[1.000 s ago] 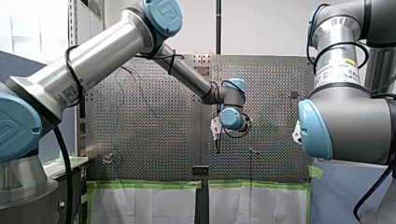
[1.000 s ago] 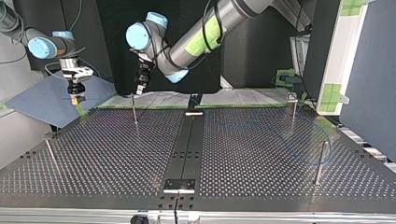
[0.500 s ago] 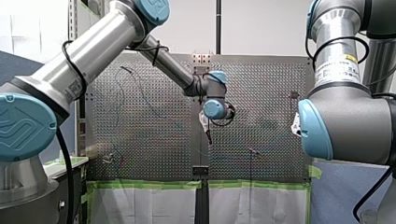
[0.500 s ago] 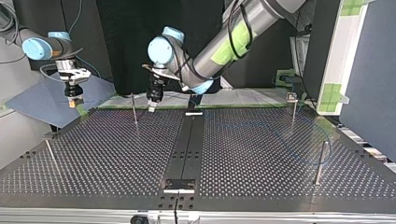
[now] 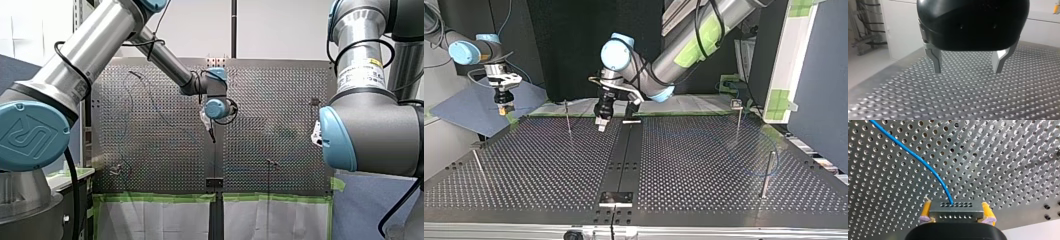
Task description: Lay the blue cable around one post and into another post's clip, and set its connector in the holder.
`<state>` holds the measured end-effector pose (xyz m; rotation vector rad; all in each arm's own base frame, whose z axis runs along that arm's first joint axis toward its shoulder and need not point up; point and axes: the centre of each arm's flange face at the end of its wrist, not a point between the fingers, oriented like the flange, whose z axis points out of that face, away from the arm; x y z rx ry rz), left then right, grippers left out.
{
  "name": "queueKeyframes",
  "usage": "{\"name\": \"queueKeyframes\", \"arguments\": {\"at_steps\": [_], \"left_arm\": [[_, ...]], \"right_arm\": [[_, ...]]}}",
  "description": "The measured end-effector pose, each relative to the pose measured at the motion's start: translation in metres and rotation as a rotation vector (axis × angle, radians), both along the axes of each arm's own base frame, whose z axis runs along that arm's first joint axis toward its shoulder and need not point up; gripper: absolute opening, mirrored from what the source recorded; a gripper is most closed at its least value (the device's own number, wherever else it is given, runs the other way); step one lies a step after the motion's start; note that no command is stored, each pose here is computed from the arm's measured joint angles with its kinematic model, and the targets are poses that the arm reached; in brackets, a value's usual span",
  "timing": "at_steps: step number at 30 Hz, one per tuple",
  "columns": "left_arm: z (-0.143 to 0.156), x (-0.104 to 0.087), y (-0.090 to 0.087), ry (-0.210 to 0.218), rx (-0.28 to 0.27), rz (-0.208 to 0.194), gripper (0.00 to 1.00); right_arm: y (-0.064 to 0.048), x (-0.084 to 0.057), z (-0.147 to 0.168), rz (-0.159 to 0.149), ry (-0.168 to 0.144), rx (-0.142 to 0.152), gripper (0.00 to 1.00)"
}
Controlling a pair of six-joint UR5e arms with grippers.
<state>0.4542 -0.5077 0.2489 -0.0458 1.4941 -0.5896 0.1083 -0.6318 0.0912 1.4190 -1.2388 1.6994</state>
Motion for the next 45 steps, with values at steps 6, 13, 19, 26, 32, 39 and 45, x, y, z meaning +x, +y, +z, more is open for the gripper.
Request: {"name": "queueKeyframes", "arguments": {"at_steps": [6,13,19,26,32,39,45], "left_arm": [[0.016,-0.012,0.009,-0.046,-0.007,0.007,1.0],[0.035,-0.029,0.018,-0.096,-0.034,0.015,1.0],[0.05,-0.038,0.032,-0.135,-0.076,0.02,1.0],[0.047,-0.051,0.044,-0.16,-0.102,0.017,1.0],[0.031,-0.059,0.05,-0.16,-0.103,0.015,1.0],[-0.013,-0.069,0.053,-0.129,-0.061,0.02,1.0],[-0.061,-0.079,0.061,-0.087,-0.024,0.025,1.0]], "right_arm": [[0.0,0.0,0.0,0.001,-0.001,-0.001,0.0],[0.0,0.0,0.0,0.003,-0.001,-0.002,0.0],[0.0,0.001,0.0,0.004,-0.001,-0.001,0.0],[0.0,0.003,0.0,0.007,-0.001,-0.001,0.0],[0.001,0.005,0.0,0.014,-0.002,-0.001,0.0],[0.002,0.008,0.0,0.02,-0.001,0.001,0.0],[0.002,0.009,0.0,0.023,-0.002,0.001,0.0]]}}
